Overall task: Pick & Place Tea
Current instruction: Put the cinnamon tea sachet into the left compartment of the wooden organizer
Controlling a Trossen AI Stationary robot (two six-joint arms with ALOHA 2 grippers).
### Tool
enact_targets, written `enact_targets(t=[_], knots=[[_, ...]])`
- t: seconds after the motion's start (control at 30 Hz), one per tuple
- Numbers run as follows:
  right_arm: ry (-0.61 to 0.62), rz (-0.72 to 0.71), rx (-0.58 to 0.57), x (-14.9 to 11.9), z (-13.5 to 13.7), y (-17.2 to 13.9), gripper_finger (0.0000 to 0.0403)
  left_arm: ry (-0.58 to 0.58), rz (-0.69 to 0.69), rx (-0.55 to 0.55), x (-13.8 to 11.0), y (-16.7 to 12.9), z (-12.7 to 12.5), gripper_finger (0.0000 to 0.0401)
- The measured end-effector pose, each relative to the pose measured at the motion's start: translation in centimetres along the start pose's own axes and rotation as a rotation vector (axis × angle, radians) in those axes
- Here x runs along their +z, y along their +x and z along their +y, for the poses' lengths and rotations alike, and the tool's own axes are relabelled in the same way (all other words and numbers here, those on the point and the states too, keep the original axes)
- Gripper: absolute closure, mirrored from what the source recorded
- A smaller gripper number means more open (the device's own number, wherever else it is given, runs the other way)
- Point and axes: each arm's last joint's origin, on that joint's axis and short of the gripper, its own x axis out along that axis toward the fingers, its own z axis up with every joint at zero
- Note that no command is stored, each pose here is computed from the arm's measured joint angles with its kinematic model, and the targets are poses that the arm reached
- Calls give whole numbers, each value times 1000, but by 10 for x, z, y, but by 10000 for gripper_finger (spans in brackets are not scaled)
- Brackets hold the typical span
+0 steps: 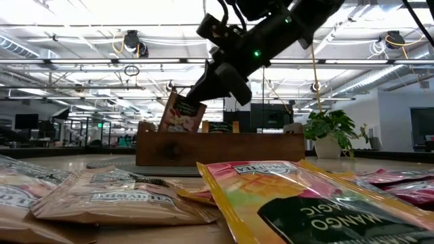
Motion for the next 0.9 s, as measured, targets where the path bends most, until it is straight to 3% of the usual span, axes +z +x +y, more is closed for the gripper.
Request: enact_targets(t=[0.53, 0.9], knots=[[-6, 44, 77, 21, -9, 5, 403, -24, 8, 14, 0, 2, 3, 364], [26, 88, 104, 12, -8, 16, 403, -45, 9, 15, 0, 3, 3, 364]])
